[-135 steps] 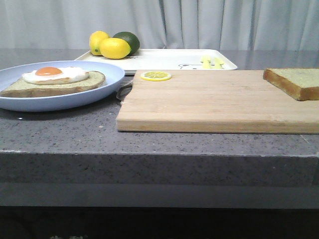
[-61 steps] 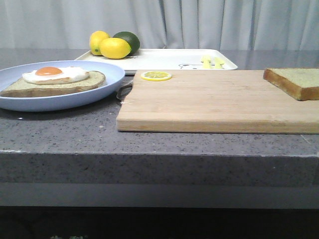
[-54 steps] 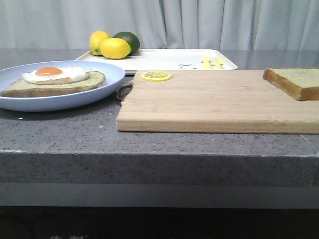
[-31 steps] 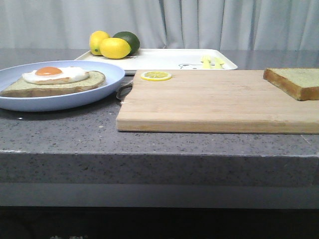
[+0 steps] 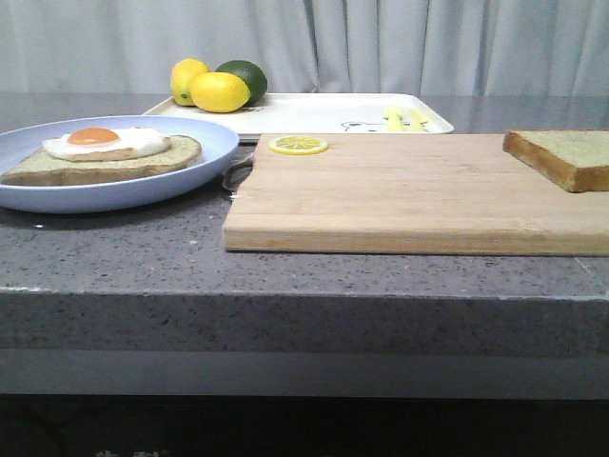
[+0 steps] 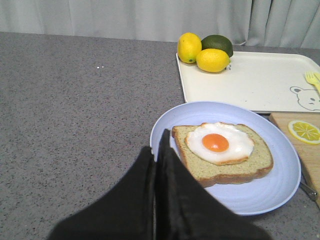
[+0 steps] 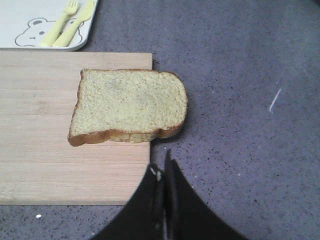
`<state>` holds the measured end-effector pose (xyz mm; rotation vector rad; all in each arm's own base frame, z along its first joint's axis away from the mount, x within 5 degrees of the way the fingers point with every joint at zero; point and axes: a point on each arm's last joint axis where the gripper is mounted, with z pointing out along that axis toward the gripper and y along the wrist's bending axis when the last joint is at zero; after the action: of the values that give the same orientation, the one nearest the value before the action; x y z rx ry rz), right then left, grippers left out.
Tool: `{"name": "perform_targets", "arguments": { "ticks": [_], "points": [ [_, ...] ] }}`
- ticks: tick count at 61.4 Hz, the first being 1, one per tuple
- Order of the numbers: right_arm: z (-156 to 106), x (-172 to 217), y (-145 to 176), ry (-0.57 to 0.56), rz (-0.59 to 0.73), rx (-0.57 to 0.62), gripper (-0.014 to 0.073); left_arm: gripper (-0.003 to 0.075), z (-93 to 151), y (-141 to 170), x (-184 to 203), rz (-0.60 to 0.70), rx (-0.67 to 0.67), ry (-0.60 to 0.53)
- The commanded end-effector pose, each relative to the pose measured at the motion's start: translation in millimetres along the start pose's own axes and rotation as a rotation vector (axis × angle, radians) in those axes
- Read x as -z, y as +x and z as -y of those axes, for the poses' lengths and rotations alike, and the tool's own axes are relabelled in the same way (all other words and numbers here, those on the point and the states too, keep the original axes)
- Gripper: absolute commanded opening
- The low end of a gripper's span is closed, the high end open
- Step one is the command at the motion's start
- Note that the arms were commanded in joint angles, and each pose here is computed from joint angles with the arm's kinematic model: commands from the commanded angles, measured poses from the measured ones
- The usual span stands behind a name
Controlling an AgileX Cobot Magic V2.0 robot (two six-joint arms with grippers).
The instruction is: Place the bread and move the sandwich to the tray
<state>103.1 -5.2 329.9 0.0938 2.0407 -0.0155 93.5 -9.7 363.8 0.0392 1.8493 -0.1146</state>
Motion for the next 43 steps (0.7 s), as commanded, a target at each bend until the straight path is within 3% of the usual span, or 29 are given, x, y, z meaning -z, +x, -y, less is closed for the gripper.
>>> {"name": "perform_targets", "arguments": {
  "ticks": [1,9,12,15,34,43],
  "points": [
    [0.7,1.3,-14.0,0.011,0.071,0.022,0.002,0.0057,0.1,-15.0,1.2,0.092,-0.006,-0.004],
    [0.9,0.2,-13.8,0.014,0.064,0.025,0.0307,0.0302,-0.2,-15.0,1.2,0.092,-0.011,-0.007],
    [1.3,0.2,-13.6,0.018,0.062,0.03,0.0393,0.0405,-0.2,-15.0,1.2,0.092,-0.011,-0.007],
    [1.6,0.2,-12.6,0.021,0.05,0.033,0.0442,0.046,-0.2,-14.9,1.2,0.091,-0.011,-0.007],
    [0.0,2.0,-12.7,0.004,0.03,0.006,0.0465,0.0474,-0.1,-8.9,-1.4,0.059,-0.009,-0.003],
    [-1.3,4.6,-29.7,0.0,-0.019,-0.006,0.0465,0.0474,8.6,-8.5,-1.1,0.056,-0.019,0.083]
  ]
}}
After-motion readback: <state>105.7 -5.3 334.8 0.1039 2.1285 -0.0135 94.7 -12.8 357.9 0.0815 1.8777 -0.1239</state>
